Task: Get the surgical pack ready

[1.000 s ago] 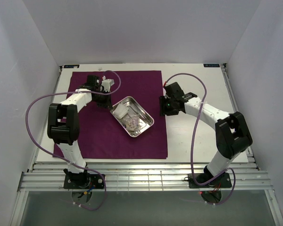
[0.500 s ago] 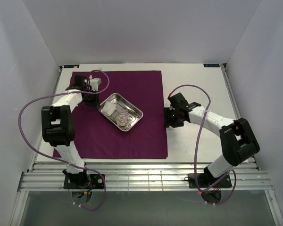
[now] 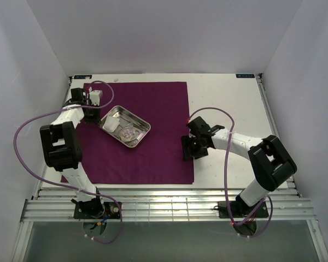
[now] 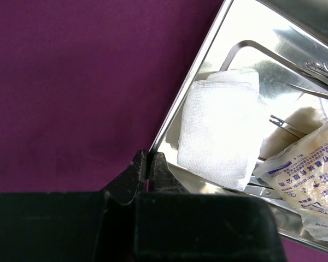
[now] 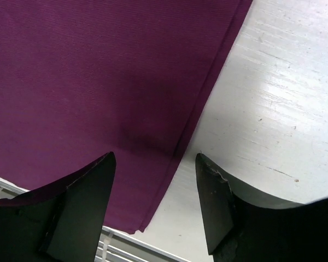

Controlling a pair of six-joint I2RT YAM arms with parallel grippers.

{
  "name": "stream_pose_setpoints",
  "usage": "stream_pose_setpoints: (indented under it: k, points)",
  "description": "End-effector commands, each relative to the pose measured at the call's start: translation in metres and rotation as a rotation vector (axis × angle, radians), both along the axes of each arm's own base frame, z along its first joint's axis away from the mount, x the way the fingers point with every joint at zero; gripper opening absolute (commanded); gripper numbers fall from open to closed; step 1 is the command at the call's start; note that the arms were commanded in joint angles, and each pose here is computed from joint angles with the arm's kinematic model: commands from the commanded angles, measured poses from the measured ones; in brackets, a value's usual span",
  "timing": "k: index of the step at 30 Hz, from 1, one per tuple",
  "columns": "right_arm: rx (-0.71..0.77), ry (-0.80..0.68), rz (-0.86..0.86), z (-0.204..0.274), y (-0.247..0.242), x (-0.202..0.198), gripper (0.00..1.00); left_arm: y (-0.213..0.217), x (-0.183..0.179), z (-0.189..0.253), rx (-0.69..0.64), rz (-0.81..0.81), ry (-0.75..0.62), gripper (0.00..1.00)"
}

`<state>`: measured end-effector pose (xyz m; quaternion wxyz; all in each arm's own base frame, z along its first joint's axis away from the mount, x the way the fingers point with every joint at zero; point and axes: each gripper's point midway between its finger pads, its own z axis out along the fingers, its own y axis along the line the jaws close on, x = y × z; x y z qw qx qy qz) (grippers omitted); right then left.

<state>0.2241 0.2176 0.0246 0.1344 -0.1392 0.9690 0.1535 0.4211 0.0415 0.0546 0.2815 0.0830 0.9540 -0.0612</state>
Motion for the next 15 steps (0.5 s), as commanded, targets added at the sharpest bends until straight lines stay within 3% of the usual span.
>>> stream_pose_setpoints:
  k: [1,4,5,6,8,10,12,15]
  points:
    - [-0.002,0.03,0.004,-0.008,0.004,-0.002,0.66,0.017,0.016,0.017,0.086,-0.015,-0.073,0.0]
    - [-0.019,0.048,-0.004,-0.017,0.003,-0.001,0.62,0.014,0.014,0.017,0.065,-0.015,-0.072,0.0]
    - [-0.027,0.058,-0.004,-0.022,0.003,-0.001,0.55,0.012,0.014,0.018,0.059,-0.015,-0.074,0.04]
    - [-0.028,0.064,-0.006,-0.023,0.003,-0.001,0.5,0.012,0.015,0.022,0.054,-0.008,-0.082,0.16]
    - [-0.024,0.06,-0.017,-0.023,0.005,0.003,0.33,0.011,0.015,0.027,0.045,0.001,-0.09,0.29]
    - [-0.028,0.05,-0.041,-0.022,0.003,0.009,0.24,0.01,0.016,0.037,0.036,0.008,-0.104,0.43]
    - [-0.03,0.049,-0.072,-0.022,0.0,0.013,0.1,0.01,0.017,0.044,0.032,0.009,-0.103,0.5]
    - [-0.017,0.064,-0.14,-0.024,-0.011,0.018,0.08,0.012,0.015,0.052,0.024,0.028,-0.089,0.63]
